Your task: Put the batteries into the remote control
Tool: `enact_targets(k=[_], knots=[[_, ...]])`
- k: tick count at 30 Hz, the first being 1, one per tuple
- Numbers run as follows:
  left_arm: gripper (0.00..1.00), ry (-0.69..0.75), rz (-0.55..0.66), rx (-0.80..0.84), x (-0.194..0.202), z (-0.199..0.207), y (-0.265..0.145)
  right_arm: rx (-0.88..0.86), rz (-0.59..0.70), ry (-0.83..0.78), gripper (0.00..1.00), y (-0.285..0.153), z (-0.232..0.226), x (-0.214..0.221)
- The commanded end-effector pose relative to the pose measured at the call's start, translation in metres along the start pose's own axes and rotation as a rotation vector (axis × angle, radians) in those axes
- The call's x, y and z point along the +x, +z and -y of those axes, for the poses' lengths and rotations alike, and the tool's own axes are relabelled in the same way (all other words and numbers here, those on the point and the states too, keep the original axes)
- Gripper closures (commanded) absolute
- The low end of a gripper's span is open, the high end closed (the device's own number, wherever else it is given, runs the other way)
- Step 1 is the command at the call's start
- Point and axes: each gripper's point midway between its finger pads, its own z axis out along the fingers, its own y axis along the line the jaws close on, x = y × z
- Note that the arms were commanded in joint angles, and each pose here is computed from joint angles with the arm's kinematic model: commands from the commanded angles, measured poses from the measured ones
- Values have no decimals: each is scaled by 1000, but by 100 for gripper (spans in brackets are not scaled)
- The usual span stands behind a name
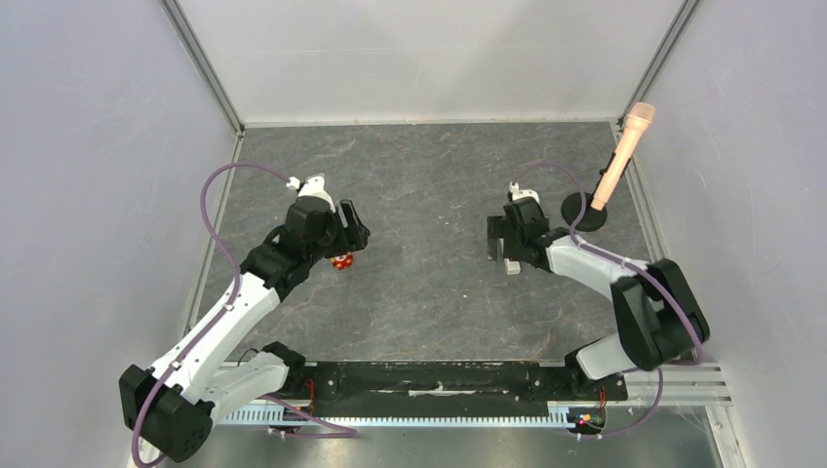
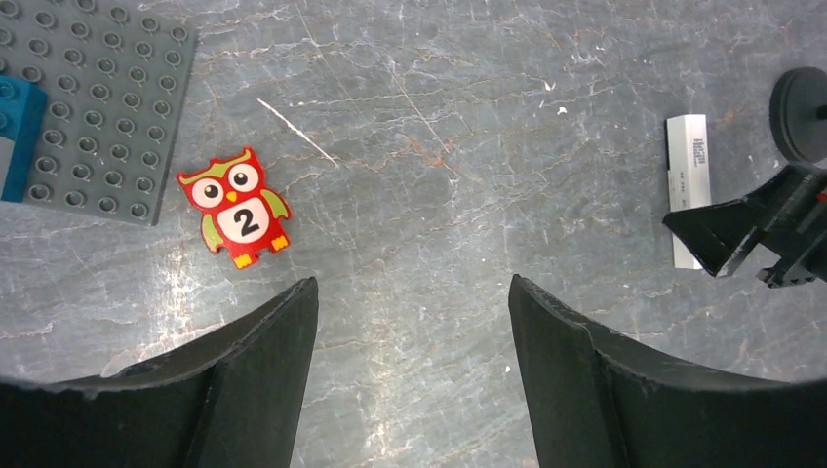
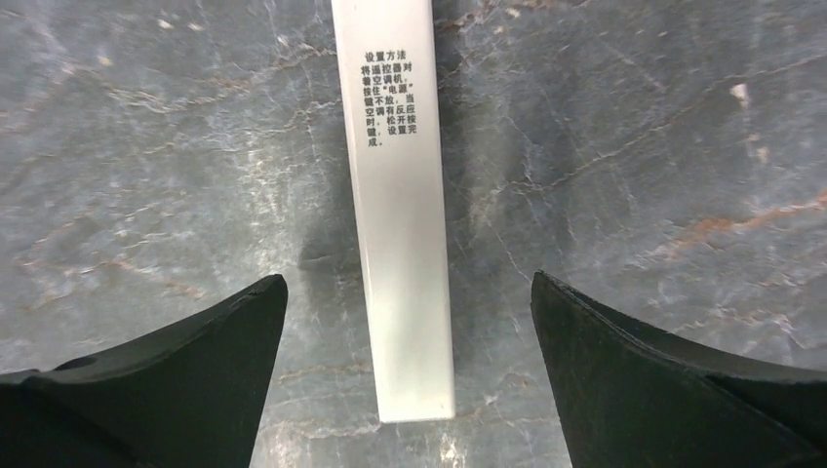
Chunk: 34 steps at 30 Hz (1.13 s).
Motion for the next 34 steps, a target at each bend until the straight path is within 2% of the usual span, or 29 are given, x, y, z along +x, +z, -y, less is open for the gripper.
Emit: enact_targets(k=[1, 3, 6, 9, 12, 19, 23, 27, 34], knots=[[22, -74, 2, -35, -19, 5, -16, -16, 179, 64, 2, -36, 6, -39], [21, -85, 10, -71, -21, -1, -22, -2, 252, 99, 2, -54, 14, -49], [20, -50, 17, -17, -29, 8, -37, 15, 400, 158, 2, -94, 30, -68], [20, 23, 56, 34, -37, 12, -50, 15, 530, 194, 2, -135, 42, -86], [19, 37, 115, 62, -42, 10, -63, 73, 639, 256, 2, -181, 66, -98], [19, 26, 298, 41, -62, -9, -100, 246, 876, 426, 2, -256, 130, -88], [18, -22, 416, 42, -67, -21, -117, 327, 950, 528, 2, -271, 155, -71], [18, -69, 479, 57, -67, -27, -126, 342, 999, 602, 2, -279, 166, -61], [18, -88, 452, 58, -62, -26, -120, 382, 956, 594, 2, -267, 168, -55]])
